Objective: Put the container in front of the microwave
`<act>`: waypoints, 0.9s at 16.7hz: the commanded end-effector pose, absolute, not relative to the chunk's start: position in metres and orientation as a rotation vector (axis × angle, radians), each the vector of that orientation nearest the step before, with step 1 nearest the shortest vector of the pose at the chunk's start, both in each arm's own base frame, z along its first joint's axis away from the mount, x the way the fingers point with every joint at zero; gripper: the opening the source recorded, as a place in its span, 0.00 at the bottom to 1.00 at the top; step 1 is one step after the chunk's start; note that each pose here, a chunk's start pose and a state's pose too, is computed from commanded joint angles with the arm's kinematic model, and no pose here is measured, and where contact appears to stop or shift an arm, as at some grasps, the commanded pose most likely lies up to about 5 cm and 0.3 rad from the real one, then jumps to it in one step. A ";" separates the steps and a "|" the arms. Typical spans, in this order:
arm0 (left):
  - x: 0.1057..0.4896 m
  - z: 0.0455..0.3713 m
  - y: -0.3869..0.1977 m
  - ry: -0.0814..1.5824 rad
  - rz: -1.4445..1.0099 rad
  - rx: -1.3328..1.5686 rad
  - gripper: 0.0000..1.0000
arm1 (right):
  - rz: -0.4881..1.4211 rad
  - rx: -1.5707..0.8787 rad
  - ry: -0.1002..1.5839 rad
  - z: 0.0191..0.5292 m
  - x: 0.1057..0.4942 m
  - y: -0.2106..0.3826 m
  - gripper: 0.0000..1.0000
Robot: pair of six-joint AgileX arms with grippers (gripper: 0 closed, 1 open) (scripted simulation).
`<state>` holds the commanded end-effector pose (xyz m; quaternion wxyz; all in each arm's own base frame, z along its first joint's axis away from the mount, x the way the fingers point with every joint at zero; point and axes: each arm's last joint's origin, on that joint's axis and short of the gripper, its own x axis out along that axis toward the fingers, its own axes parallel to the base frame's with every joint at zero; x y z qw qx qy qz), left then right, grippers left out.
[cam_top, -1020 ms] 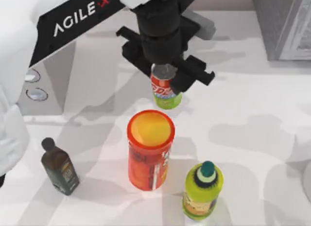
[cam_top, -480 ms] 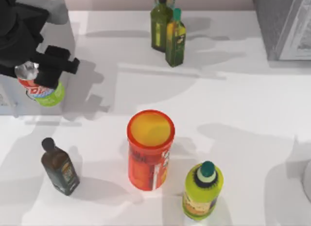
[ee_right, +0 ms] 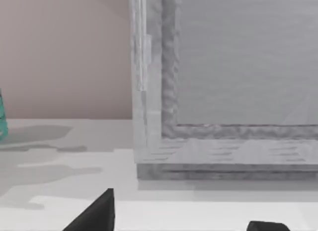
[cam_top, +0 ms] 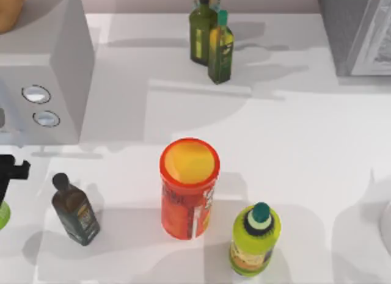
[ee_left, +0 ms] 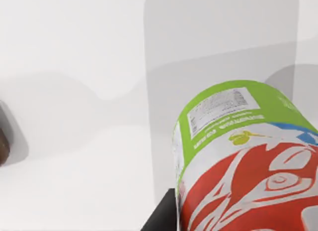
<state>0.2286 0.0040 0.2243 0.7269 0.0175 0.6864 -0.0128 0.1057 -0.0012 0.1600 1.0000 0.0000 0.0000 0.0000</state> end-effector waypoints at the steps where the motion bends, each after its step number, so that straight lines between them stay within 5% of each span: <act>1: 0.224 0.217 0.006 1.539 -0.020 0.027 0.00 | 0.000 0.000 0.000 0.160 0.106 -0.001 1.00; 15: 0.219 0.201 0.007 1.569 -0.015 0.016 0.00 | 0.000 0.000 0.000 0.160 0.106 -0.001 1.00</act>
